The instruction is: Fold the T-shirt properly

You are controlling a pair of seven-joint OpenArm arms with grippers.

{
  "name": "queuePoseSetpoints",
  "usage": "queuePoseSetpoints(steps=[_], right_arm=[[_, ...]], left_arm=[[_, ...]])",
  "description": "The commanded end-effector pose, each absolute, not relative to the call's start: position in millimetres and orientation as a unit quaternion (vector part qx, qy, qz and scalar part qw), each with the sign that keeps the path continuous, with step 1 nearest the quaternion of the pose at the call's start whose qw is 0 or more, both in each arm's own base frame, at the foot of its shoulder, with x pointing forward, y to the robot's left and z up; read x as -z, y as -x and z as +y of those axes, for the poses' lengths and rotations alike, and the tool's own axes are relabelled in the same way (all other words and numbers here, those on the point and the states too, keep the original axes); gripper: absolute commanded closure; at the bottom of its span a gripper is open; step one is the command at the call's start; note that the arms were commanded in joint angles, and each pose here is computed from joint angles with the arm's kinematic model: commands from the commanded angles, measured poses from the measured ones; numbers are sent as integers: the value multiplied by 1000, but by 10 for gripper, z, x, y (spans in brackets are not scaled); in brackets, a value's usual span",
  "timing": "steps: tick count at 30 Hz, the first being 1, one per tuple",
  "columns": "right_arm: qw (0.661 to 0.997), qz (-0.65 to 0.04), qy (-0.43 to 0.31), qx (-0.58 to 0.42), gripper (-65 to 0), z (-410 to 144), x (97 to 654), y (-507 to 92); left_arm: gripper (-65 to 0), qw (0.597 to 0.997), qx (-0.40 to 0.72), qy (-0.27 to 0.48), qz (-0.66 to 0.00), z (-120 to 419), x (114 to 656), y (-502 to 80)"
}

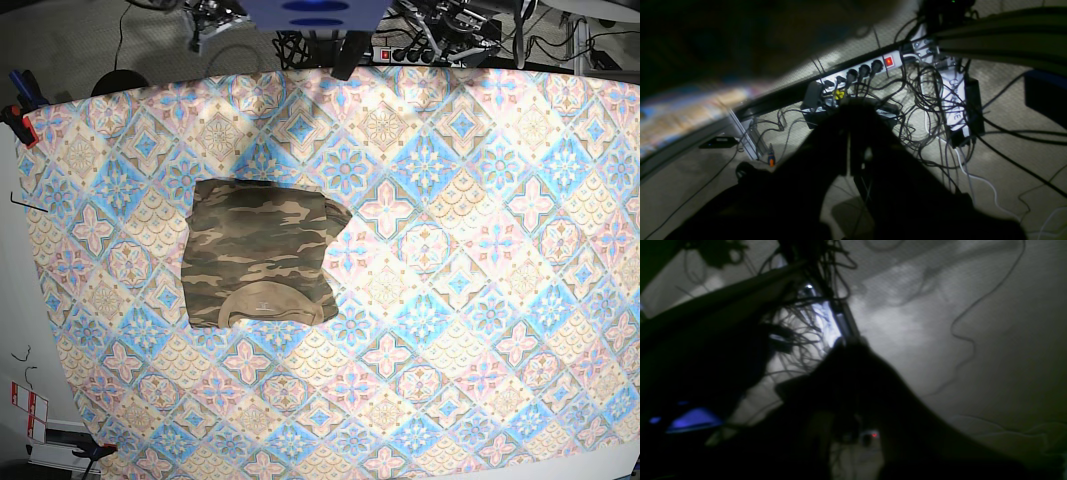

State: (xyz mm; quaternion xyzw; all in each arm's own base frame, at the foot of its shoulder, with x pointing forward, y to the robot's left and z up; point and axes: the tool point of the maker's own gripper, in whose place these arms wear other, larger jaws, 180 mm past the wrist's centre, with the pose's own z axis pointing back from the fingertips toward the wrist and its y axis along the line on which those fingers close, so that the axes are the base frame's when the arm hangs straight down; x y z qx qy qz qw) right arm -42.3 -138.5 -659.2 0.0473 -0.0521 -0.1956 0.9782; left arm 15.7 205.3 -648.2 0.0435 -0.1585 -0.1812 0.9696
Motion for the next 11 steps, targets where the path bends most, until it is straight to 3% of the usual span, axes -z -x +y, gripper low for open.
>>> queuePoseSetpoints(steps=[1, 11], right_arm=[[978, -52, -50, 197, 0, -1362, 6589, 443], [979, -52, -45, 191, 0, -1428, 6588, 441]], left_arm=[[0, 969, 179, -48, -166, 2092, 6469, -203], [0, 968, 175, -31, -180, 1823, 6493, -350]])
